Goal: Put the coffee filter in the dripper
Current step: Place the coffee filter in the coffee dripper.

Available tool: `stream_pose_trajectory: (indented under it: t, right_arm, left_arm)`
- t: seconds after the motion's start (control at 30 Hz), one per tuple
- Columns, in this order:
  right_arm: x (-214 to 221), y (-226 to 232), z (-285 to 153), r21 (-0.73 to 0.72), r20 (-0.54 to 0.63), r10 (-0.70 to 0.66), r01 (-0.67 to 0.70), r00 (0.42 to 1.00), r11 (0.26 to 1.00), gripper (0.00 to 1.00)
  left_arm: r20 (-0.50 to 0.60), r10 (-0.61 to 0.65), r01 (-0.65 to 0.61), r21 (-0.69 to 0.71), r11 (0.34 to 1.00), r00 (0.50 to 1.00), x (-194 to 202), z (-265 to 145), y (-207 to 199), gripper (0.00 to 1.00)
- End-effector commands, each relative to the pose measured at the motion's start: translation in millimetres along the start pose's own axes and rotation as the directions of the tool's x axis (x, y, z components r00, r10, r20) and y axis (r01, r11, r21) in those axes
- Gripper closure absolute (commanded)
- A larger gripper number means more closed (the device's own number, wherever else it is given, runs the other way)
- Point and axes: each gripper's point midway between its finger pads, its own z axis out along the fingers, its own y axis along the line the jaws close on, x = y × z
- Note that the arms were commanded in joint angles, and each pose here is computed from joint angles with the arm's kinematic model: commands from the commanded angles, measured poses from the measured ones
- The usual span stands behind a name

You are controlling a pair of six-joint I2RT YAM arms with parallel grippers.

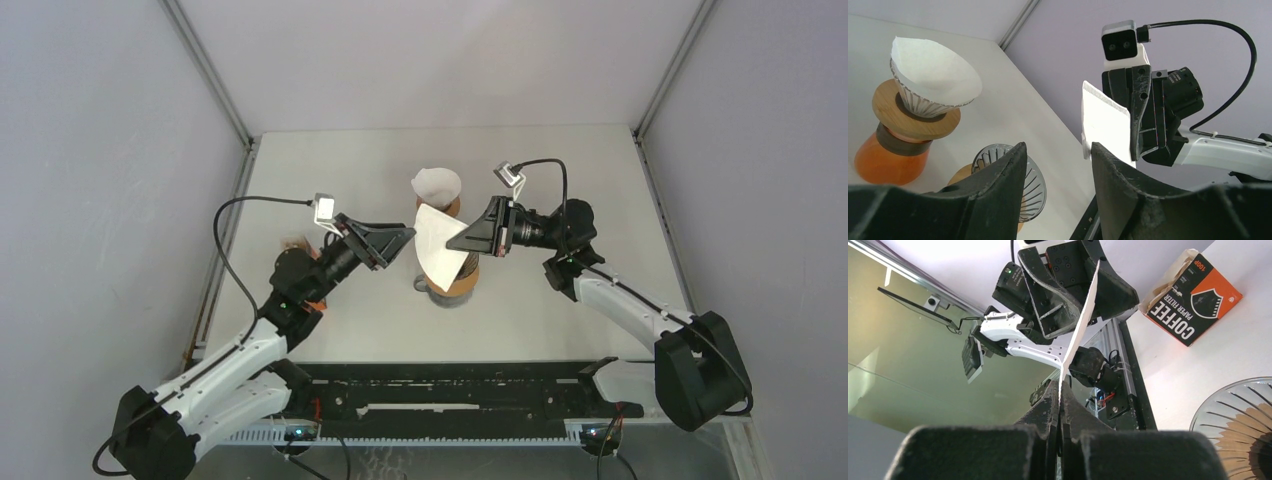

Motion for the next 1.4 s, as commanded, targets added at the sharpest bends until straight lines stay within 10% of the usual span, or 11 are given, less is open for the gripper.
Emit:
stream_pose_trajectory:
  t: [0.0, 1.37]
  right_arm:
    - [-9, 21, 3, -0.055, 0.007, -0.111, 0.111, 0.994, 0.992, 1.00]
    - [-10, 32, 4, -0.070, 0.008, -0.148, 0.148, 0.989, 0.986, 1.00]
  left_arm:
    - [0.091, 0.002, -0.008, 0.057, 0.998, 0.996, -33, 0, -23, 0.46]
    - [-0.019, -0.051, 0.052, 0.024, 0.998, 0.999, -9, 3, -8, 0.57]
